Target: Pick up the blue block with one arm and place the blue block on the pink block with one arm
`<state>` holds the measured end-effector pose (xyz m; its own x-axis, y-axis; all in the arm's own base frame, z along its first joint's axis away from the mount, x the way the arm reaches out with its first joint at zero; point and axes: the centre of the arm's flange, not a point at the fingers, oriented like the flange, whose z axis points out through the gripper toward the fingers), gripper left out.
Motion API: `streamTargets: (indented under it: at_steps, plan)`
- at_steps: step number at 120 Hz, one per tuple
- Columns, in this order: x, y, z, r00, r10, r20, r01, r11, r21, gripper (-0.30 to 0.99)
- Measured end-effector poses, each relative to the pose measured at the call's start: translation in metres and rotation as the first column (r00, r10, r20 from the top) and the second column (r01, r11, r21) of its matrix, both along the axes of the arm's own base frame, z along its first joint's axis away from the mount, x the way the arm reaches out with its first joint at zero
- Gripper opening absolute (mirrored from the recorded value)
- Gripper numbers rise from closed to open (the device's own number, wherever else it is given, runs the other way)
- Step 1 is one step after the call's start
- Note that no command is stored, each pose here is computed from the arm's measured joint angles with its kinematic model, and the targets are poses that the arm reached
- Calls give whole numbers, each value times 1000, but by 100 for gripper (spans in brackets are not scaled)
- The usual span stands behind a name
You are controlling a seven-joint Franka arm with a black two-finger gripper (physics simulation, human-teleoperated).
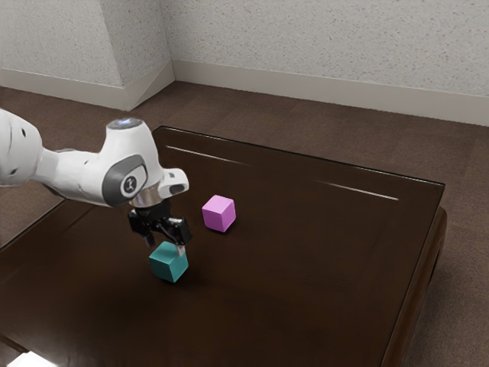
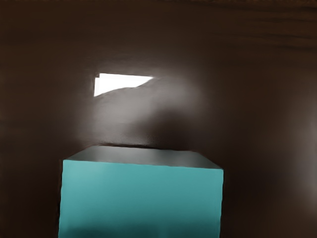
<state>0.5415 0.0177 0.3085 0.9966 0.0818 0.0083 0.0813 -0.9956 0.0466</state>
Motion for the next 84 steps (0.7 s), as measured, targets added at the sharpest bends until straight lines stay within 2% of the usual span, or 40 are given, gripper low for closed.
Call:
streamTargets:
  at_steps: [22,46,60,84]
  plan:
    - [3,2,-9,1000,8,10,-8,1000,4,64]
    - [2,2,-25,1000,9,-12,-9,1000,5,63]
    - [3,3,-34,999,33,-25,-34,999,-25,61]
    - [6,4,-31,999,39,-15,-39,998,-46,49]
